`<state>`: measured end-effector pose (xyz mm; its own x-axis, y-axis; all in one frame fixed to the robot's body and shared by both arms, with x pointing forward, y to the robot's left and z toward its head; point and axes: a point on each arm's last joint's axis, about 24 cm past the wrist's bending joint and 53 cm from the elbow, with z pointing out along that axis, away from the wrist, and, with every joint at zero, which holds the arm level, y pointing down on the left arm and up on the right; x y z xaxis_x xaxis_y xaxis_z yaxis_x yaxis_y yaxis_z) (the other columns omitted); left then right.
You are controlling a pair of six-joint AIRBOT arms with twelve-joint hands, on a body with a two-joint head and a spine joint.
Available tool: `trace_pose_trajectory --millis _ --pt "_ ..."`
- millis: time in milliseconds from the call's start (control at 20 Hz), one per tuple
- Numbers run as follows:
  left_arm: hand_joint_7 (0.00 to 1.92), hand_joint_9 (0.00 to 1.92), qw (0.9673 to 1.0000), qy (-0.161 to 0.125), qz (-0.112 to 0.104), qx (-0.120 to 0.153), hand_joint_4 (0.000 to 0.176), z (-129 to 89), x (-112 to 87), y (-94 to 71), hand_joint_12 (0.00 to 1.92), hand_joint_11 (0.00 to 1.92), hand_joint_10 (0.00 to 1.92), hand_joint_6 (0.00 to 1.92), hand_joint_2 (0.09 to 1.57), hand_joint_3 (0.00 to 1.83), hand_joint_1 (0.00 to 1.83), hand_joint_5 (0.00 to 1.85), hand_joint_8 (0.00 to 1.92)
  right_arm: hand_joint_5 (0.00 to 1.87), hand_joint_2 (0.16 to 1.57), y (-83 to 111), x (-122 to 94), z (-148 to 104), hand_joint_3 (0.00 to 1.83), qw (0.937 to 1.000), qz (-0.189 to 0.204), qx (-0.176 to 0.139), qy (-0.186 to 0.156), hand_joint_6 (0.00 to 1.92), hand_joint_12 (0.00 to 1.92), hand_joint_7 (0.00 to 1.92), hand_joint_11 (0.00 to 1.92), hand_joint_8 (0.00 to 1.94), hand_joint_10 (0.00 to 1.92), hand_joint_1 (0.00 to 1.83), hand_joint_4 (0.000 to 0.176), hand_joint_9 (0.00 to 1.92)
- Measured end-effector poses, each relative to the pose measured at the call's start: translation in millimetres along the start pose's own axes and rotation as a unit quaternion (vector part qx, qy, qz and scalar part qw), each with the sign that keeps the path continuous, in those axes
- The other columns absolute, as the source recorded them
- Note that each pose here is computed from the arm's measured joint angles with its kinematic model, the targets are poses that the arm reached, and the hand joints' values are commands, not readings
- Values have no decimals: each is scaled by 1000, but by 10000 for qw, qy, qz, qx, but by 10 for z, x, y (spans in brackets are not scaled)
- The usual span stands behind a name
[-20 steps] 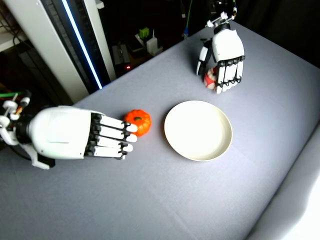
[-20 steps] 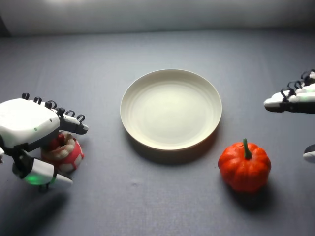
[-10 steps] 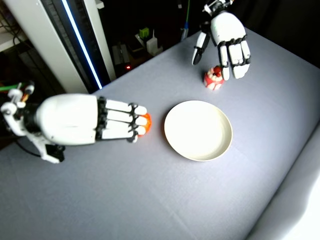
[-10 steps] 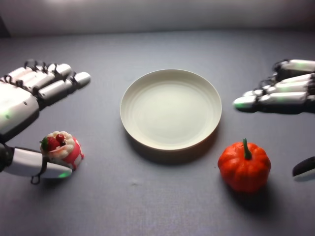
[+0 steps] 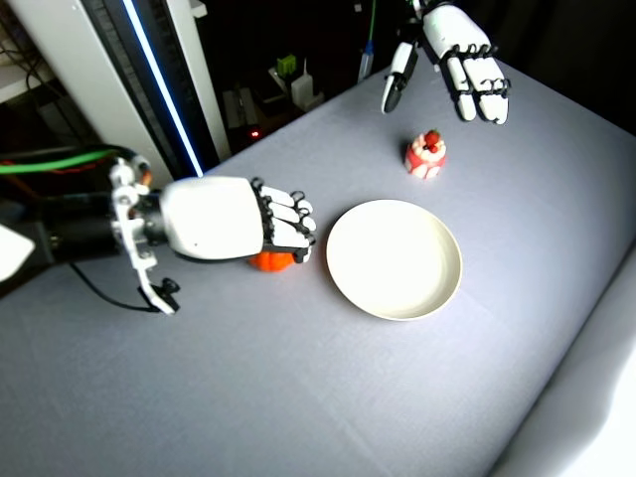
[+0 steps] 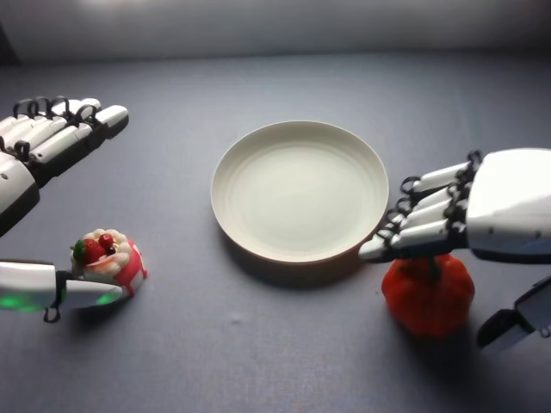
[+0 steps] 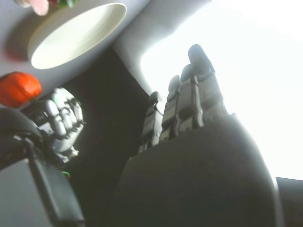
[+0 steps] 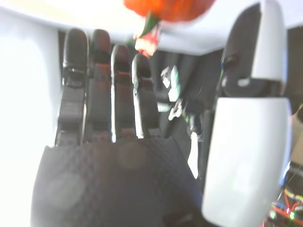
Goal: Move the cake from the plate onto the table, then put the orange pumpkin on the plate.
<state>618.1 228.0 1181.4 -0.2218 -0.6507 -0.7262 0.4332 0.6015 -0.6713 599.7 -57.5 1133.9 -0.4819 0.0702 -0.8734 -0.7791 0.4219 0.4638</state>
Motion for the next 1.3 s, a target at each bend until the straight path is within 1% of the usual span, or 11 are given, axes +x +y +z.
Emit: trace_pose_trajectory --millis 100,150,200,250,300,450,550,700,1000,1200,1300 --pt "0 0 10000 -8 -6 8 97 0 -4 -4 506 0 0 8 815 0 800 32 0 593 838 -15 36 18 0 10000 -28 33 57 4 835 644 512 24 58 1035 0 820" --pt "0 8 10000 -7 -8 7 83 0 -3 -3 552 0 2 6 824 1 799 43 0 795 861 -28 48 26 0 9999 -40 54 77 287 1576 680 904 601 1362 1176 0 793" --pt "0 17 10000 -10 -11 12 86 0 -5 -6 558 0 5 8 828 3 816 52 0 682 889 -43 61 35 0 9999 -36 80 96 940 1852 472 1146 1561 1809 1216 0 854" --pt "0 23 10000 -8 -12 13 88 0 -4 -6 557 0 7 9 826 1 817 59 0 585 907 -42 55 45 1 9999 -9 79 85 1332 1907 446 1236 1865 1899 1236 0 905" --pt "0 9 10000 -11 -22 16 84 -1 -5 -7 537 0 1 5 836 4 846 61 0 511 966 -31 48 60 7 9999 9 63 78 1678 1918 544 1295 1926 1917 1219 0 999" --pt "0 6 10000 -11 -38 8 91 -3 -4 -2 559 0 1 5 833 0 836 78 0 496 1018 -35 52 82 8 9999 41 76 70 1915 1921 697 1337 1941 1921 1217 0 1080" --pt "0 0 10000 12 -43 -23 107 -17 8 19 517 0 0 5 816 0 862 94 0 392 1032 -64 -53 60 1 9997 184 78 -116 1708 1921 694 1329 1941 1921 1196 0 1155" --pt "0 4 10000 13 -57 -48 77 -24 9 33 563 0 1 4 811 0 853 105 0 319 1052 -82 -296 7 8 9985 298 30 -464 1882 1921 709 1285 1941 1921 1275 0 1130" --pt "0 0 9999 -13 -136 -50 98 -42 13 44 406 0 0 0 828 0 909 56 0 651 1032 -7 -1129 45 0 9884 227 -295 -1473 1772 1921 798 803 1816 1867 1320 0 817" --pt "0 0 9999 -16 -153 -9 50 -46 21 20 305 0 0 0 836 4 828 3 0 610 988 28 -1295 420 3 9863 152 -402 -1594 1611 1915 805 945 1746 1850 1262 0 900" --pt "0 0 9999 -21 -155 -11 80 -46 19 22 235 0 0 0 831 1 805 0 0 594 970 -28 -1312 632 0 9875 112 -288 -1546 1676 1921 688 975 1862 1918 1230 0 840"
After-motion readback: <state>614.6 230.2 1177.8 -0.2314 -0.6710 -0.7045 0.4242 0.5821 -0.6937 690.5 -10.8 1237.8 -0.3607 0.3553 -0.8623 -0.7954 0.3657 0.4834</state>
